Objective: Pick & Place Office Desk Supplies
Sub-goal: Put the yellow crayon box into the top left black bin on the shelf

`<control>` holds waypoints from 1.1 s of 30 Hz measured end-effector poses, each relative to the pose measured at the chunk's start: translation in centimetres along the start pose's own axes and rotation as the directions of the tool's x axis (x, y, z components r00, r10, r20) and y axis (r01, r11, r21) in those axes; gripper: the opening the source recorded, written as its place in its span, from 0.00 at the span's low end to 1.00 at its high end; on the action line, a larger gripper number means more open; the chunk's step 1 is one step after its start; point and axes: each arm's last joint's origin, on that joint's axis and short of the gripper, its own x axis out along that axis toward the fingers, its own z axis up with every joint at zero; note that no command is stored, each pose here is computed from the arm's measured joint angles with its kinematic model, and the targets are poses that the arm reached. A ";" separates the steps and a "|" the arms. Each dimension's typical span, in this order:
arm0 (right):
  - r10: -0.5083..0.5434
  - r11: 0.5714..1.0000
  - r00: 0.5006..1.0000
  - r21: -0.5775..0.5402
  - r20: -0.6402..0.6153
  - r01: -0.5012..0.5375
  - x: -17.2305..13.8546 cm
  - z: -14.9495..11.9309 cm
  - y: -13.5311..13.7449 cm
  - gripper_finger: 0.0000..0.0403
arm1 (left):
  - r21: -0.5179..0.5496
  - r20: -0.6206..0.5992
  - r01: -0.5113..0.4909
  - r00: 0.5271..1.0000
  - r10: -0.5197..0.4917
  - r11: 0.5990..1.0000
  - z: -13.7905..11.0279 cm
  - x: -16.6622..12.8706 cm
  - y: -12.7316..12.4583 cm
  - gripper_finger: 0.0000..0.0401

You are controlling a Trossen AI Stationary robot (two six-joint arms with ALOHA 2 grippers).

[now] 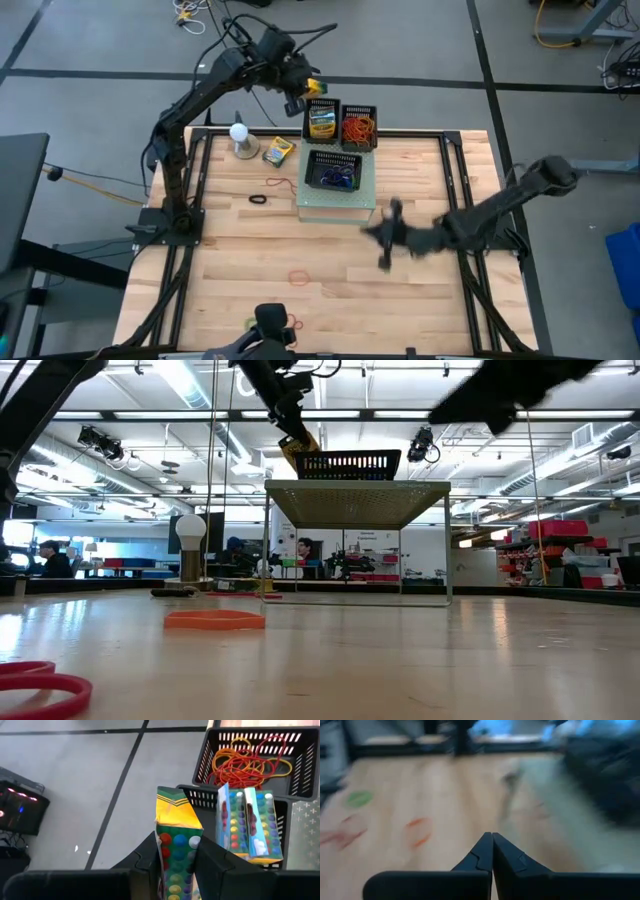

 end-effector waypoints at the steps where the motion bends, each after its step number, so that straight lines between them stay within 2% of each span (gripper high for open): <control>1: -0.043 0.999 0.999 -0.001 0.010 0.043 -0.1 1.1 -1.2 0.01 | 0.003 0.002 -0.001 1.000 0.001 1.000 0.0 0.0 0.0 0.23; 4: -0.161 0.987 0.986 -0.017 0.038 0.162 -0.7 4.6 -6.3 0.01 | 0.024 0.000 0.015 1.000 -0.015 1.000 0.0 0.0 -0.1 0.23; 10: -0.233 0.964 0.964 -0.104 0.127 0.246 -1.5 12.0 -18.1 0.02 | 0.062 0.018 0.042 0.999 -0.043 0.997 0.0 0.0 -0.2 0.23; 14: -0.189 0.966 0.977 -0.159 0.098 0.203 0.5 14.8 -24.6 0.10 | 0.073 0.023 0.044 0.999 -0.046 0.996 0.2 0.0 -0.3 0.23; 17: -0.155 0.970 0.988 -0.184 0.020 0.156 3.4 15.2 -28.2 0.19 | 0.074 0.022 0.045 0.999 -0.047 0.996 0.2 0.0 -0.4 0.23; 21: -0.163 0.955 0.986 -0.256 -0.031 0.150 6.6 15.6 -30.8 0.35 | 0.083 0.021 0.043 0.999 -0.045 0.996 0.1 0.0 -0.3 0.23; 27: -0.131 0.932 0.991 -0.341 0.009 0.126 9.0 17.2 -32.0 0.56 | 0.113 0.021 0.043 0.999 -0.046 0.993 0.1 0.0 -0.4 0.23; 30: -0.100 0.928 0.994 -0.355 0.050 0.112 10.0 18.1 -32.5 0.60 | 0.126 0.026 0.039 0.999 -0.042 0.991 0.2 0.0 -0.3 0.23; 33: -0.075 0.930 0.996 -0.356 0.049 0.087 11.3 18.1 -33.0 0.59 | 0.132 0.031 0.035 0.999 -0.039 0.991 0.2 0.0 -0.3 0.23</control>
